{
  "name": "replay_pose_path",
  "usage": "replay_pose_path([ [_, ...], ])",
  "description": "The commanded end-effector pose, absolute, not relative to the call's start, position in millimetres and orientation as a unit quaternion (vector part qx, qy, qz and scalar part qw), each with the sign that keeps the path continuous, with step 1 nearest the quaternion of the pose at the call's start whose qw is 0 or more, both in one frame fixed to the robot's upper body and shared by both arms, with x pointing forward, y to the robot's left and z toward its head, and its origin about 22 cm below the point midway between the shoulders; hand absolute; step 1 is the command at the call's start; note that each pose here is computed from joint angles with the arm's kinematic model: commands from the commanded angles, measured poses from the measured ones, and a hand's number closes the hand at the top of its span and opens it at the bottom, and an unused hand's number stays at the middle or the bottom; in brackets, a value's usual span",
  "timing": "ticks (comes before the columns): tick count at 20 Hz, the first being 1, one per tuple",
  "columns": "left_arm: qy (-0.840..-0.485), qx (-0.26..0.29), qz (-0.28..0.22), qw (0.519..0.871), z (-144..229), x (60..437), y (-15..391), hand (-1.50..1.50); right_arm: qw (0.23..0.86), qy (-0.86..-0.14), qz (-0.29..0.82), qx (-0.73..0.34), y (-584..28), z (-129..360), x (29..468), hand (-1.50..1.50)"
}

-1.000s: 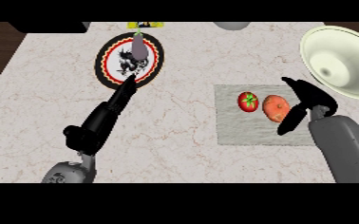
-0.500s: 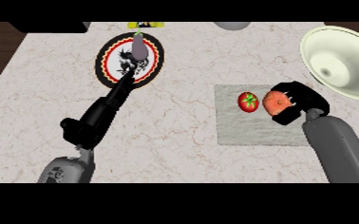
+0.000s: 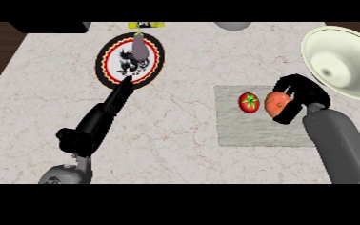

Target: Pick the squash from the placemat and place it in the bowl

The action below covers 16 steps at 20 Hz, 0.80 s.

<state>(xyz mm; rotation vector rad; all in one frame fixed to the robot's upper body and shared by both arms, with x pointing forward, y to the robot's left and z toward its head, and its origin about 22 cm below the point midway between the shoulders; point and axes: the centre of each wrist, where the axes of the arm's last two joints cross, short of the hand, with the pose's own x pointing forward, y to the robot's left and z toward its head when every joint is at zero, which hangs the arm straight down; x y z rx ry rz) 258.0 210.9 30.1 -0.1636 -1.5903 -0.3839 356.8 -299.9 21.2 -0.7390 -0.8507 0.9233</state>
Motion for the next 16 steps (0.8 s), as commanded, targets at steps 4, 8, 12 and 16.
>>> replay_pose_path([
  [4, -0.706, -0.074, -0.169, 0.684, 30.9, 262.3, 199.2, 0.0, 0.576, -0.46, 0.629, -0.247, -272.9, 11.0, 328.0, 1.5],
  [8, -0.708, -0.067, -0.163, 0.684, 37.0, 268.2, 207.6, 0.0, 0.483, -0.485, 0.677, -0.271, -297.1, 26.2, 308.5, 1.5],
  [12, -0.71, -0.072, -0.167, 0.68, 20.0, 252.5, 219.9, 0.0, 0.463, -0.531, 0.6, -0.38, -305.6, 40.1, 304.4, 1.5],
  [16, -0.706, -0.065, -0.151, 0.689, 32.1, 253.7, 207.0, 0.0, 0.45, -0.623, 0.507, -0.39, -316.7, 104.9, 303.2, 1.5],
])
